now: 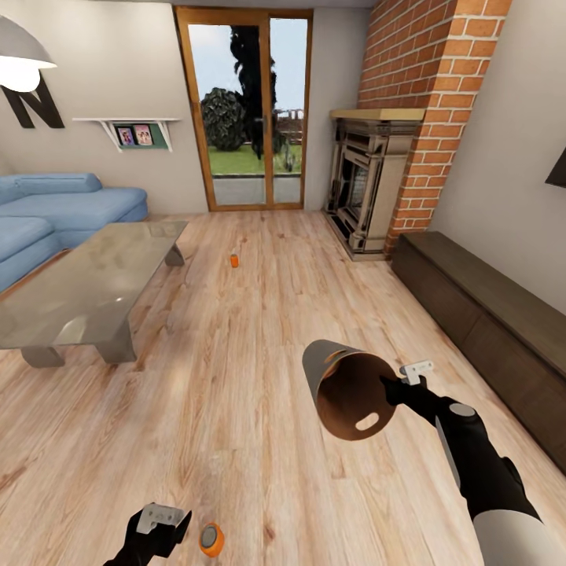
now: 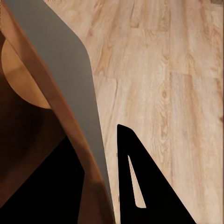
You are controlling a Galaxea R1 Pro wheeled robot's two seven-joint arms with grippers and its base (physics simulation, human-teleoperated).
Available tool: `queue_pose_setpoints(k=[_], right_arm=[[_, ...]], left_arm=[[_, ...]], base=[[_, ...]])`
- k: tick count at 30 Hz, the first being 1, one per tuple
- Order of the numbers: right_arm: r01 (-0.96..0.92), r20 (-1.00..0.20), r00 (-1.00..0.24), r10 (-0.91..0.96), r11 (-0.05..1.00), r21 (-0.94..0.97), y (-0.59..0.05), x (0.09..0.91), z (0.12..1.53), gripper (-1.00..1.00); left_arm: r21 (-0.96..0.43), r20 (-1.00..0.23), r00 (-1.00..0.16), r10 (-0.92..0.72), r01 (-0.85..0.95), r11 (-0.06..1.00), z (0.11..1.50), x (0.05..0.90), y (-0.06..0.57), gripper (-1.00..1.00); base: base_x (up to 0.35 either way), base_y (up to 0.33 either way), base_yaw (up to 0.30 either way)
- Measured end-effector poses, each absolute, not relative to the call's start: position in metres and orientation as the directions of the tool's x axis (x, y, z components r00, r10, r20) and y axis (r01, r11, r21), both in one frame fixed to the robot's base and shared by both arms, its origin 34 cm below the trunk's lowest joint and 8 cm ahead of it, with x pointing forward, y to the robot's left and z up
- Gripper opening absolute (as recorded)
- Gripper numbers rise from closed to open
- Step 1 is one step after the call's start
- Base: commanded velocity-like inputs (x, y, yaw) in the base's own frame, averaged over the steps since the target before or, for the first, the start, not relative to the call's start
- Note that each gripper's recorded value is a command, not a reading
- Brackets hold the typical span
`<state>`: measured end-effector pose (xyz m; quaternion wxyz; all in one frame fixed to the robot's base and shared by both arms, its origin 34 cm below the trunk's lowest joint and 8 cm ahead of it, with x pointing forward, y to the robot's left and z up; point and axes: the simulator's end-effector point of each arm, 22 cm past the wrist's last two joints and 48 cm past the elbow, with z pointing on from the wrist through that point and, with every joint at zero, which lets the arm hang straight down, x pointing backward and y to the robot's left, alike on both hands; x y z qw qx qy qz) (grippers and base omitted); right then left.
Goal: Put the three can of soda from the living room inside the tash can in the kitchen.
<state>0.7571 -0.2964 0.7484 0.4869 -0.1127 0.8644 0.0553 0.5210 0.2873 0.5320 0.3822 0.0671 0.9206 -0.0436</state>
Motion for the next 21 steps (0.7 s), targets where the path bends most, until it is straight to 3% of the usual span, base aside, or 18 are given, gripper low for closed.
queue_pose_setpoints(k=[21], right_arm=[[-0.230,-0.892,-0.429,-0.143,0.972,-0.045,-0.306,0.767,0.762,-1.00]], left_arm=[[-0.029,-0.705,-0.702,0.096,0.163,0.986,0.506,0.518,0.285,1.00]], base=[[0.001,0.000,0.000]])
